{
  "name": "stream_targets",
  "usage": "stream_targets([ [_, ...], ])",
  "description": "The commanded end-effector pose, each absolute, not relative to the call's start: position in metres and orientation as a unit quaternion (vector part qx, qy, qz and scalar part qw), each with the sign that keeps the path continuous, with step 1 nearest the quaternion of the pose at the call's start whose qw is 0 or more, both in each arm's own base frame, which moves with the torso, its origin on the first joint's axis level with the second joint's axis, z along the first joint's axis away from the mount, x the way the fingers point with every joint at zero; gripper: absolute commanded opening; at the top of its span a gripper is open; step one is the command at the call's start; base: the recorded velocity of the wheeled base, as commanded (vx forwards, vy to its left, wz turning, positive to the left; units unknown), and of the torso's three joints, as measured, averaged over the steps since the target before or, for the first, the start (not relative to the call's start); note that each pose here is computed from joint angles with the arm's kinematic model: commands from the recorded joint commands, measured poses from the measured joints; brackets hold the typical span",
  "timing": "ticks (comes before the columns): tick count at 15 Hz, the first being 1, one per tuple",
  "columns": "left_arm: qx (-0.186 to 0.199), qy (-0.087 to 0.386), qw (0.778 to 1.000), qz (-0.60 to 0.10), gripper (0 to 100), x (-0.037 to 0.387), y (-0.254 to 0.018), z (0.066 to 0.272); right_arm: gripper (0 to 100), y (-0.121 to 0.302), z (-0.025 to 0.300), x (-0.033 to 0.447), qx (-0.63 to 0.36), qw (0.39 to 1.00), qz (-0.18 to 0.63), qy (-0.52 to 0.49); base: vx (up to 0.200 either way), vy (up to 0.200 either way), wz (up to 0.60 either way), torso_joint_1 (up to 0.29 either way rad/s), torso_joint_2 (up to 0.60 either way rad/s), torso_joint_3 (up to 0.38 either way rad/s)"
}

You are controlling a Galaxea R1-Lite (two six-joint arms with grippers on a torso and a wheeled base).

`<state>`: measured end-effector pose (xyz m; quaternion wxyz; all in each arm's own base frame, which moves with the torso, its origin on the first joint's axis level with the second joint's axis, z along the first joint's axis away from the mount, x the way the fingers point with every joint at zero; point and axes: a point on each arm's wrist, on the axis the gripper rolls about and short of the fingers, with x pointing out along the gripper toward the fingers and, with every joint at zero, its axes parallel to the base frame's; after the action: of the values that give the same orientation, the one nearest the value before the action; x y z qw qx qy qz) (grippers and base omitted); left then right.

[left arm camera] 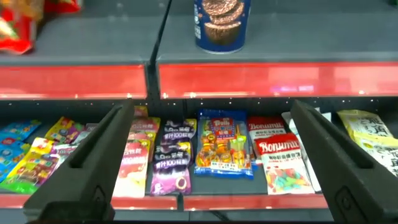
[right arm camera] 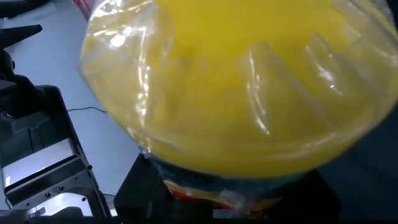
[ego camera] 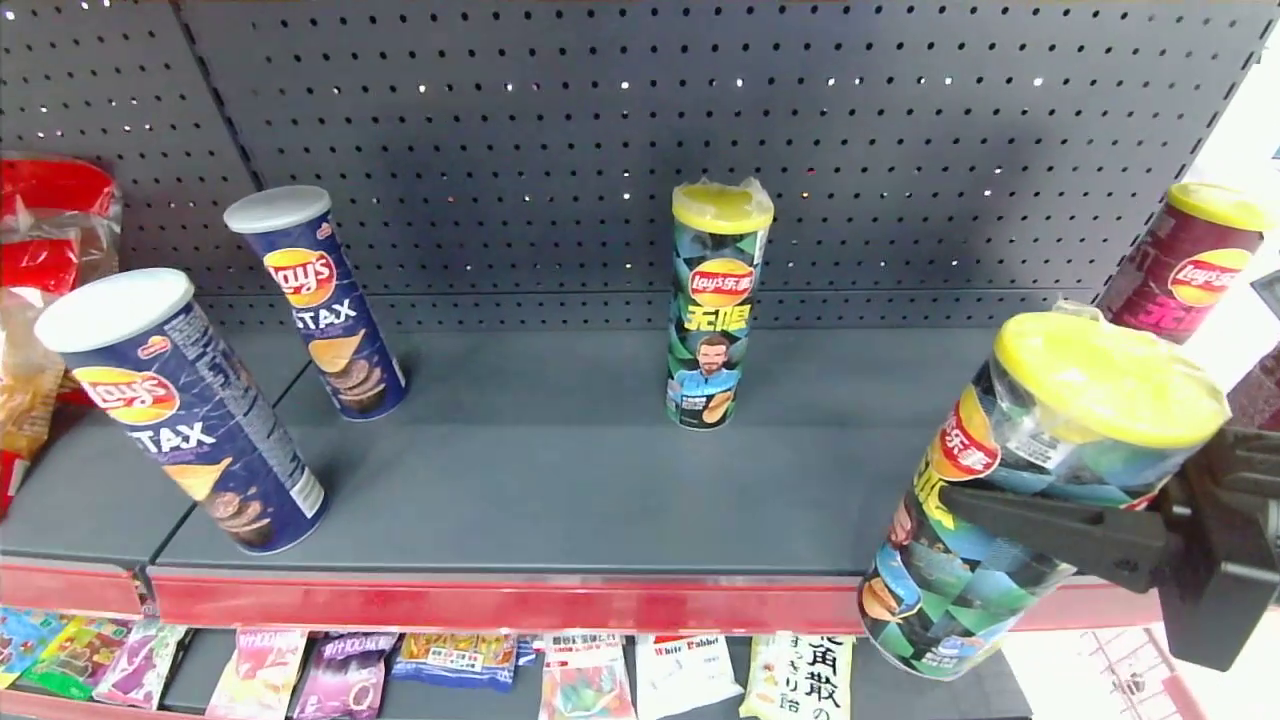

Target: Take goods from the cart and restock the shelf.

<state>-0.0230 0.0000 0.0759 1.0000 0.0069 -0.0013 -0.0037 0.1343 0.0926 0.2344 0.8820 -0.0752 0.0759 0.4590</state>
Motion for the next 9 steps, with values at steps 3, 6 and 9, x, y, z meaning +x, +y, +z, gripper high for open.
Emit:
stream_targets([
  [3, 0.007, -0.001, 1.000, -0.004, 100, -0.0229, 0.0000, 0.0759, 0, 0.0930, 0.2366, 0.1350, -0.075, 0.882, 0.459, 0.073, 0.000, 0.000, 0.00, 0.000, 0.00, 0.000],
  [6, 0.005, 0.000, 1.000, -0.004, 100, -0.0229, 0.0000, 0.0757, 0, 0.0924, 0.2377, 0.1341, -0.075, 0.883, 0.458, 0.070, 0.000, 0.000, 0.00, 0.000, 0.00, 0.000],
  [9, 0.005, 0.000, 1.000, -0.004, 100, -0.0229, 0.0000, 0.0757, 0, 0.0891, 0.2413, 0.1287, -0.074, 0.884, 0.457, 0.058, 0.000, 0.000, 0.00, 0.000, 0.00, 0.000],
])
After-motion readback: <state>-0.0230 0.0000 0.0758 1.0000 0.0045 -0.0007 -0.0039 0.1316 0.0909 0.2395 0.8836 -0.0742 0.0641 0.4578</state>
